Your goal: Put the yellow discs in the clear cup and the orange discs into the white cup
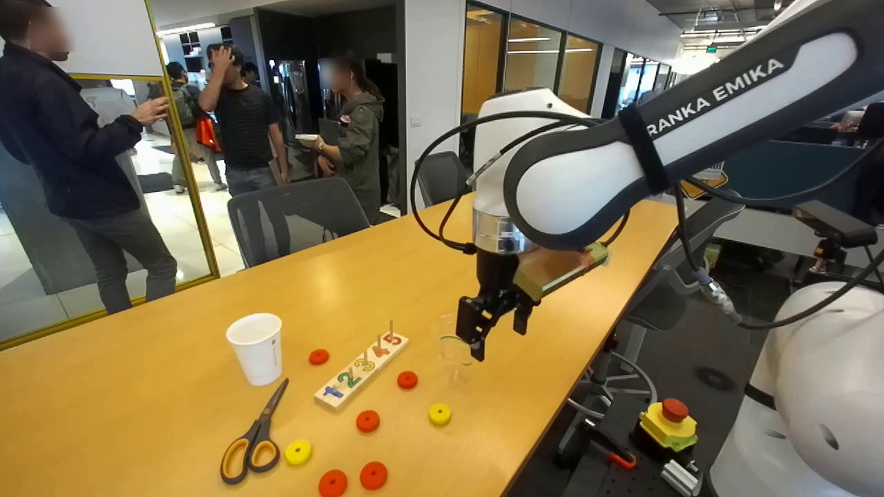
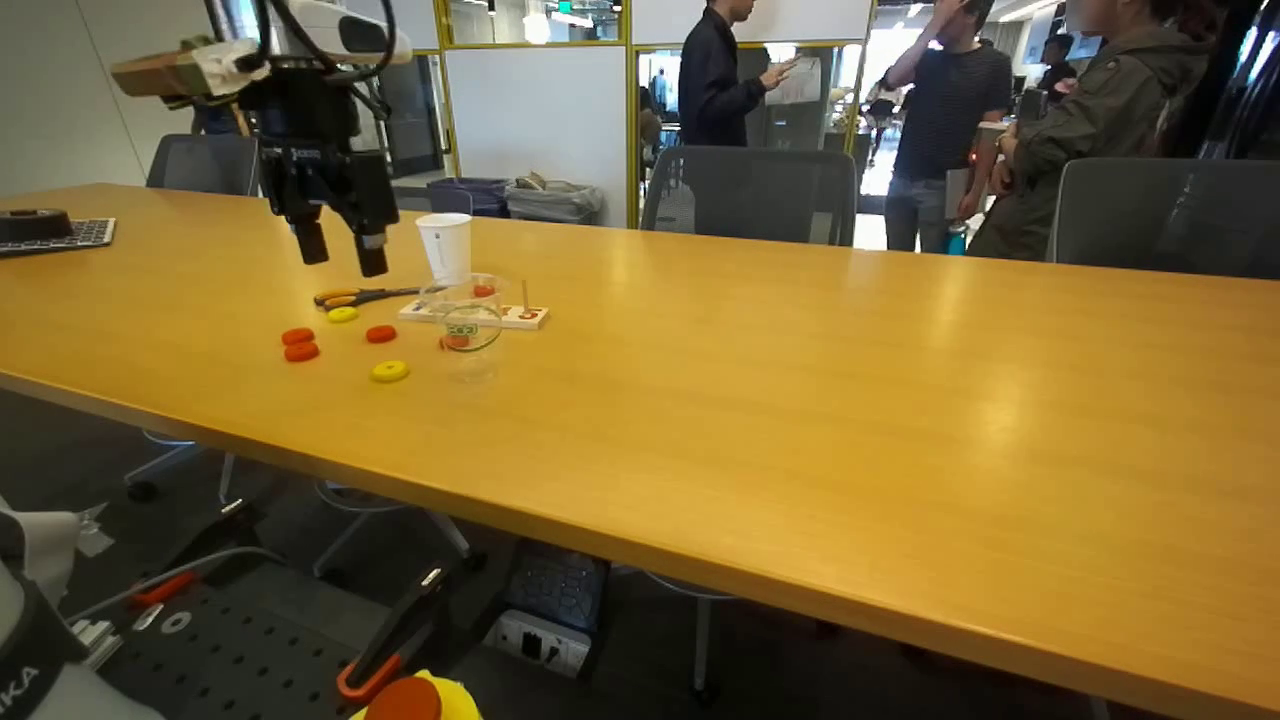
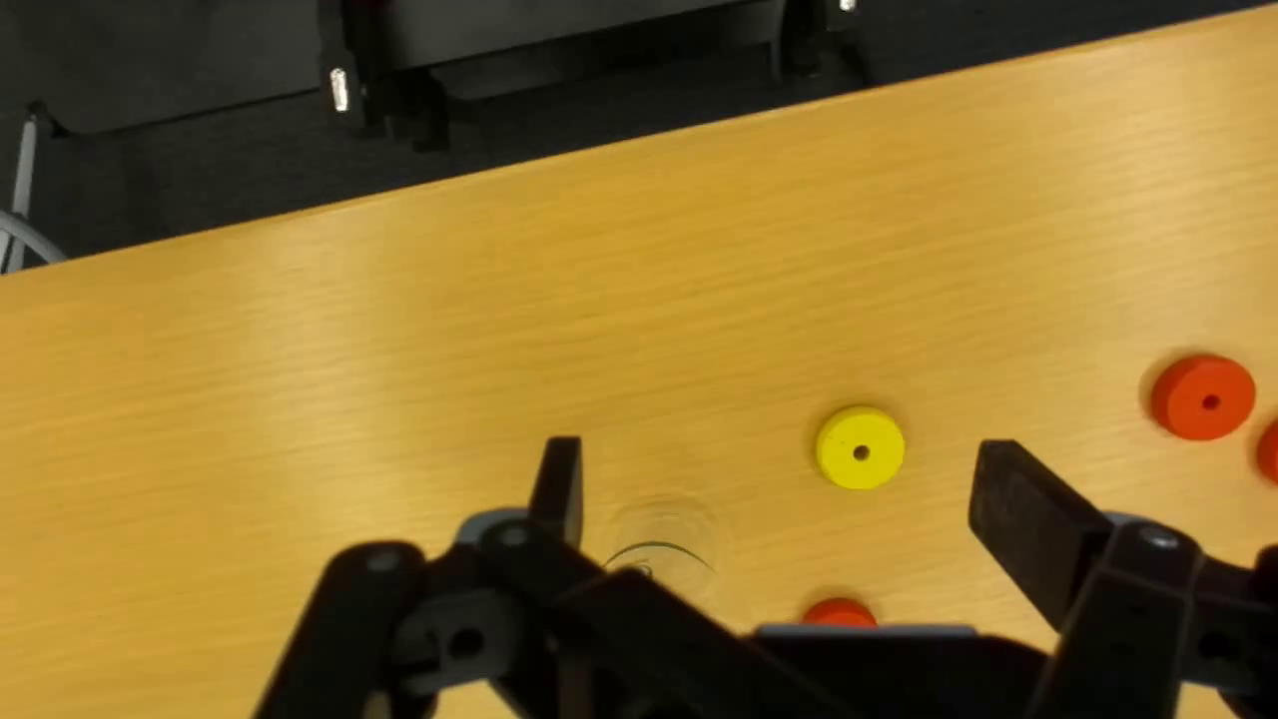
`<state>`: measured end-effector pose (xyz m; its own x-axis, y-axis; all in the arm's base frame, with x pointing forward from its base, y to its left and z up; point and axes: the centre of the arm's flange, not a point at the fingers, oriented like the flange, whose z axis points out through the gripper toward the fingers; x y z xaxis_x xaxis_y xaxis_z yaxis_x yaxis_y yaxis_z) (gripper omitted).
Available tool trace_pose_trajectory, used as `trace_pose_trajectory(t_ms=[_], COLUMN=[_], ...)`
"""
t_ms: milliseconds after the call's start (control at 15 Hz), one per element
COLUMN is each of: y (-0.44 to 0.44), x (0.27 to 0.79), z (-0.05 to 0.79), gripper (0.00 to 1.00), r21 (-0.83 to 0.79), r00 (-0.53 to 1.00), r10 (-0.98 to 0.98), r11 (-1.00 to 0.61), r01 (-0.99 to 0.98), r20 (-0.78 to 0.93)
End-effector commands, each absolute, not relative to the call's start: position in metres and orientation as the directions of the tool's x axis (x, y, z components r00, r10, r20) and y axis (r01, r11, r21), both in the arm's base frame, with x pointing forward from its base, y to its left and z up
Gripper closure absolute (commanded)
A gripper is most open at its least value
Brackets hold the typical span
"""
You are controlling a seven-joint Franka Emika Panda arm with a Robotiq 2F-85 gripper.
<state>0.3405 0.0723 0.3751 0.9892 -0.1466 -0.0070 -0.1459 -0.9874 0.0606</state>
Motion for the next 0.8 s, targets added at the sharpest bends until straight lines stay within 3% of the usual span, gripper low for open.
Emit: trace_pose_trajectory(t_ms=[0,533,733], y=[0.102,0.144,0.139], x=[0.326,0.324,0.336], z=[0.345,0.293,0.268], gripper=[0.00,0.00,0.00], r21=[0.063,0.058,0.040], r00=[0.943,0.747,0.678], r10=[-0.327,-0.644,-0.724], r11=[-0.942,-0.749,-0.679], r01=[-0.330,-0.660,-0.733], r20=[0.064,0.165,0.129])
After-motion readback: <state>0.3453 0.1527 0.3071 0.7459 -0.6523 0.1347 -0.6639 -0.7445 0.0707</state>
